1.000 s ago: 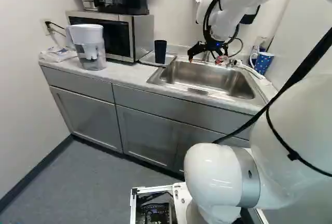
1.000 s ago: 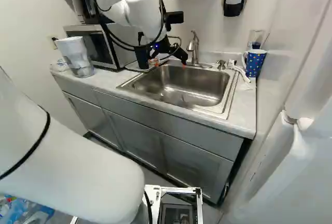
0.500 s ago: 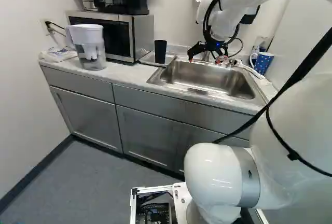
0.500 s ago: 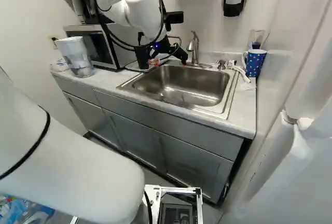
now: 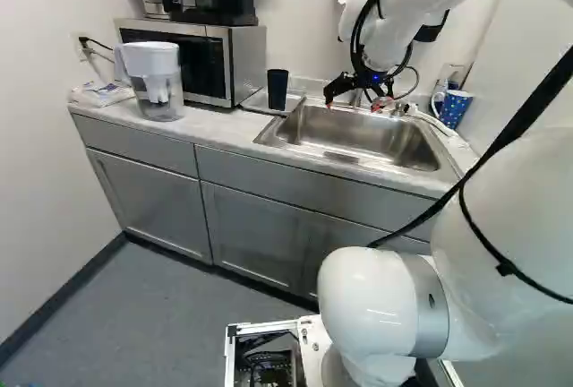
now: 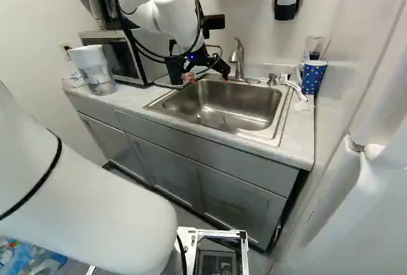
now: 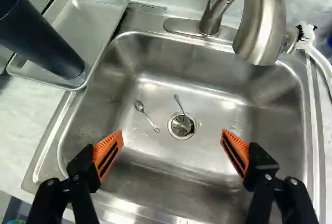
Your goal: Rinse the cup and place it in the tray
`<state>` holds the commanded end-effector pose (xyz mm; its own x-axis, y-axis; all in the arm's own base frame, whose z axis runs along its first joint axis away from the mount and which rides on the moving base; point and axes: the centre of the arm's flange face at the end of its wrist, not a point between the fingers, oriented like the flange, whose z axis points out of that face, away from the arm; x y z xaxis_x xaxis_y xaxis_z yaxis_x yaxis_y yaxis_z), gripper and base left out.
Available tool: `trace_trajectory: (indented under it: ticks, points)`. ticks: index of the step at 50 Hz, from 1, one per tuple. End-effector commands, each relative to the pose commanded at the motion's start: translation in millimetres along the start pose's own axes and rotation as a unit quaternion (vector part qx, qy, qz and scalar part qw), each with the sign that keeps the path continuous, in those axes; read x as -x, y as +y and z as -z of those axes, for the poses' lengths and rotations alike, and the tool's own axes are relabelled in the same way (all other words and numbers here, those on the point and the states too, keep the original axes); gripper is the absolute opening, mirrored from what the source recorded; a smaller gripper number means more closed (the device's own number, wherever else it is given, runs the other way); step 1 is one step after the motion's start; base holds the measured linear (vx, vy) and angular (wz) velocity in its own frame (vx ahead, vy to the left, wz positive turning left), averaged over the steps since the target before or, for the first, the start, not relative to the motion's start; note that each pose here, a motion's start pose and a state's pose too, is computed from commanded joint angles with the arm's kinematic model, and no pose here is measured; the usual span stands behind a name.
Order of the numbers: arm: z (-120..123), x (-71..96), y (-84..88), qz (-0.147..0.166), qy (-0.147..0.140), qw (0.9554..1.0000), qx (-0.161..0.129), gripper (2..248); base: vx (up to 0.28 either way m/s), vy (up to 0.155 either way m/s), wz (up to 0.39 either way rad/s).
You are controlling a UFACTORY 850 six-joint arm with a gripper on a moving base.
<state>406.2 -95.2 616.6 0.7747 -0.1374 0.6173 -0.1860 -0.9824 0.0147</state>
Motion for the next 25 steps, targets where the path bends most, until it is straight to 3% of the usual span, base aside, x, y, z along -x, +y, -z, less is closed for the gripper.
trace_trajectory:
  ticks: [25]
  points:
    - [0.0, 0.0, 0.0, 0.0, 0.0, 1.0, 0.0, 247, -0.047, 0.036, -0.005]
